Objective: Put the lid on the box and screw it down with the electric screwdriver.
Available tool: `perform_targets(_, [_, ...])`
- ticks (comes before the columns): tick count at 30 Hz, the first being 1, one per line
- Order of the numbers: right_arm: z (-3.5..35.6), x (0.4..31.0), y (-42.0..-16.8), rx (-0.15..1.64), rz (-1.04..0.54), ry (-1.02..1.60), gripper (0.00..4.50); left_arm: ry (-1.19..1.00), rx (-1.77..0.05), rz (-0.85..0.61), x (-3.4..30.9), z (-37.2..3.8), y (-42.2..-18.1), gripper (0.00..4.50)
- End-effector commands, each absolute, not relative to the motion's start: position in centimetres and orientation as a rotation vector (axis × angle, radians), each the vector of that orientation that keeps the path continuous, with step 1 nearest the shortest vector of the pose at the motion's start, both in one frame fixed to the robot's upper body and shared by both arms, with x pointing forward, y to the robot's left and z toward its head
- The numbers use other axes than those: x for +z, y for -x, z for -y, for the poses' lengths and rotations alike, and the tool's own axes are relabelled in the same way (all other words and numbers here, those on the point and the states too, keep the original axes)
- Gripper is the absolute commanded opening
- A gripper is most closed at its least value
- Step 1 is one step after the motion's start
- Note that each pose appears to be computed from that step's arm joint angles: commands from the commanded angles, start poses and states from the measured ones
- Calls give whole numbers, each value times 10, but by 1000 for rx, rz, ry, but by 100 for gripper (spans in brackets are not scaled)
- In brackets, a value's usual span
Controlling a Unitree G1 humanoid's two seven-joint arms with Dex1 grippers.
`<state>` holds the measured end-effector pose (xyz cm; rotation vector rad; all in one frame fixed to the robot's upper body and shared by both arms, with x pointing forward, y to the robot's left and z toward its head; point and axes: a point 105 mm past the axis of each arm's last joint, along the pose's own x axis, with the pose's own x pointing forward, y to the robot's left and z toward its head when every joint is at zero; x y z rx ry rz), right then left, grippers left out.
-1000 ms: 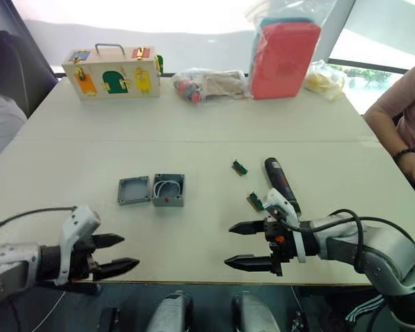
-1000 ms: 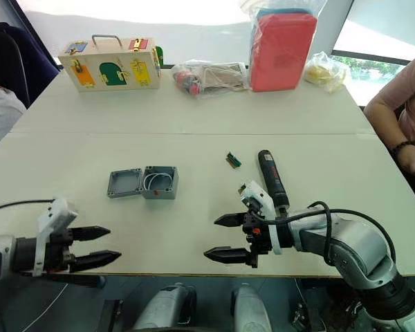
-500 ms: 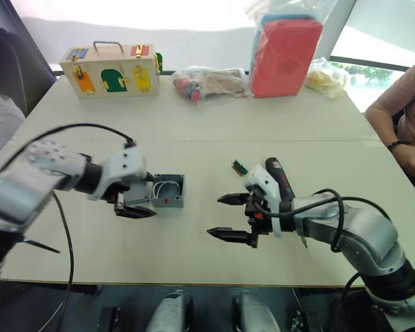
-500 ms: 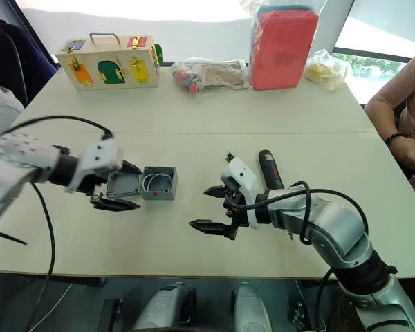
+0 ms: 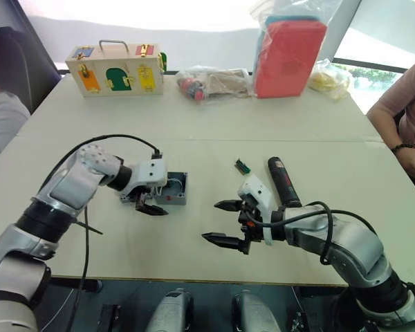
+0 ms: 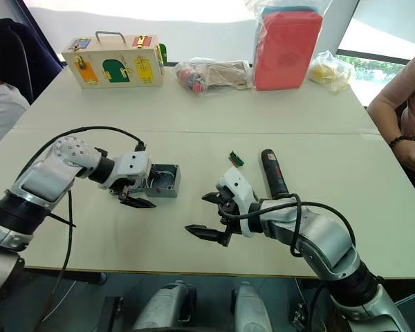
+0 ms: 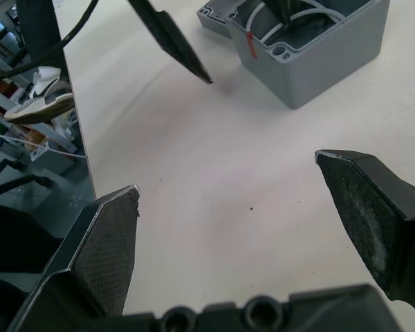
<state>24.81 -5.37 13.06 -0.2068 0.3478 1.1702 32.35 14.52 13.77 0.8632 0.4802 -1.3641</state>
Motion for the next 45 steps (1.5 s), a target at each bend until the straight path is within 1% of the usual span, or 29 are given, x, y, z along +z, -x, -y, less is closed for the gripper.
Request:
perform_targets(1, [55, 143, -248, 1158, -290, 216, 450, -882, -1359, -422, 149, -138, -329, 205])
perform_targets(3, [56, 143, -247, 1152, -290, 212, 450, -891, -1374, -425, 147, -137, -327, 132])
perform_targets(5, [56, 143, -247, 1150, -291, 210, 450, -896, -1383, -426, 146, -136, -326, 35])
perform_targets(6, [56, 143, -247, 1149, -292, 209, 450, -895, -1389, -424, 146, -136, -326, 28])
perform_targets(7, [56, 143, -246, 1147, -295, 207, 450, -894, -1389, -422, 147, -136, -327, 6])
perform_targets(16, [57, 142, -239, 1158, -326, 197, 450, -928, -1428, -440, 148, -140, -329, 6])
perform_targets(20, [63, 142, -241, 1136, -330, 201, 450, -1010, -1545, -332, 167, -127, -335, 6])
perform_targets(24, [64, 142, -242, 1132, -331, 200, 450, -1026, -1577, -315, 169, -126, -337, 6])
perform_targets(27, [67, 142, -243, 1096, -325, 210, 450, -1133, -1693, -251, 174, -104, -343, 6])
perform_targets(30, [66, 142, -239, 1075, -320, 192, 450, -1152, -1786, -223, 169, -95, -337, 6])
perform_targets(33, [67, 141, -236, 1047, -321, 176, 450, -1151, -1881, -163, 165, -81, -329, 6])
perform_targets(36, [68, 141, -235, 1026, -322, 169, 450, -1172, -1944, -136, 161, -75, -324, 6])
perform_targets(39, [69, 142, -234, 1003, -316, 161, 450, -1205, -1995, -148, 154, -72, -321, 6])
perform_targets(41, [69, 143, -234, 987, -312, 168, 450, -1243, -1994, -170, 149, -73, -326, 6])
perform_targets(43, [70, 145, -235, 975, -305, 172, 450, -1255, -1988, -200, 147, -75, -330, 59])
perform_targets(44, [71, 146, -234, 973, -302, 171, 450, -1247, -1984, -212, 147, -75, -331, 77])
perform_targets(45, [71, 147, -234, 974, -300, 170, 450, -1235, -1979, -212, 148, -75, -332, 113])
